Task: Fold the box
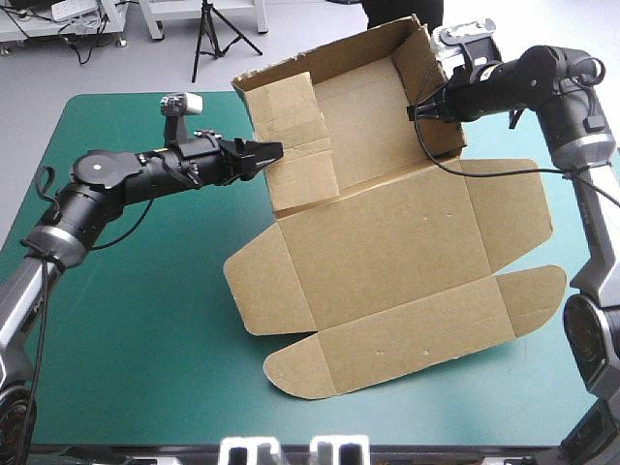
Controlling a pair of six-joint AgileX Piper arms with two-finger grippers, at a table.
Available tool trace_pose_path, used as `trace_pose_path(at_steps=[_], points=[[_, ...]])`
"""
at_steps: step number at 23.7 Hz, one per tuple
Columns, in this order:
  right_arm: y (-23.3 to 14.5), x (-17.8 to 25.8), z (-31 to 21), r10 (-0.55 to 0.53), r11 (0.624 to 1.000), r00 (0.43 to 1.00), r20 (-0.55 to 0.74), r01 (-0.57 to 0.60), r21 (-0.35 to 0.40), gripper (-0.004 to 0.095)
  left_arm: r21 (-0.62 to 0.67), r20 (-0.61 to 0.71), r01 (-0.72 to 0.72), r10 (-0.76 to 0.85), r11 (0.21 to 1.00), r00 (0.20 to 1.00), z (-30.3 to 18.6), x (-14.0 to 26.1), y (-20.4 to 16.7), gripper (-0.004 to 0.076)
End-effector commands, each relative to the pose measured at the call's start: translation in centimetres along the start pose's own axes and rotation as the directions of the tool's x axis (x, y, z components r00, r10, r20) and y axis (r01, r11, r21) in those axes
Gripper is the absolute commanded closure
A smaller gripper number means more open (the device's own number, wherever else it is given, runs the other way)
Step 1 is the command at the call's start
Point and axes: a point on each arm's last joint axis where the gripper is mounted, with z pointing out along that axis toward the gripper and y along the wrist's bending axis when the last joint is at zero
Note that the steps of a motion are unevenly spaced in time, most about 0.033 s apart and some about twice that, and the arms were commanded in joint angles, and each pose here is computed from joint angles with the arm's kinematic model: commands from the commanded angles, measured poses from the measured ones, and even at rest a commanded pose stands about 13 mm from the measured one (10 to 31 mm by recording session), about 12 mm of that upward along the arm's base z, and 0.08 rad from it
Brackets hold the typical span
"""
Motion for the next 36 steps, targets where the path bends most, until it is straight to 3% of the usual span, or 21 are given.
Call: trace_pose_path(at_steps=[1,9,15,23,28,31,33,36], points=[[1.8,-1.8,-3.0,0.048,0.997,0.989,0.141,-0.038,-0.071,0.0925,-0.102,0.12,-0.038,0.05,0.994,0.992,0.5,-0.8,-3.1,0.03],[3.4,-1.8,-1.9,0.101,0.978,0.988,0.12,-0.076,-0.196,0.0925,-0.278,0.166,-0.03,0.079,0.96,0.983,0.9,-0.9,-2.7,0.0328],[5.0,-1.8,-1.0,0.084,0.969,0.992,0.096,-0.059,-0.239,0.0925,-0.371,0.068,-0.117,0.152,0.921,0.986,0.7,-0.3,-1.8,0.0377],[5.3,-0.7,-0.3,0.016,0.995,1.0,-0.024,-0.018,-0.094,0.0925,-0.55,-0.11,-0.07,0.011,0.832,0.994,-1.0,1.0,1.2,0.0377],[5.0,0.4,0.2,0.018,0.998,0.99,-0.142,-0.027,-0.059,0.0925,-0.571,-0.138,-0.041,-0.047,0.82,0.989,-1.4,1.4,1.7,0.0377],[5.3,0.7,0.6,0.044,0.994,0.984,-0.172,-0.061,-0.095,0.0926,-0.55,-0.11,0.0,-0.072,0.835,0.991,-1.2,1.3,1.4,0.0377],[5.3,0.6,0.9,0.079,0.99,0.983,-0.167,-0.097,-0.103,0.0926,-0.531,-0.089,0.046,-0.11,0.846,0.99,-1.0,1.3,1.3,0.041],[5.4,0.8,1.9,0.096,0.985,0.976,-0.194,-0.121,-0.12,0.0925,-0.455,-0.08,0.118,-0.173,0.883,0.982,0.2,1.6,1.1,0.0565]])
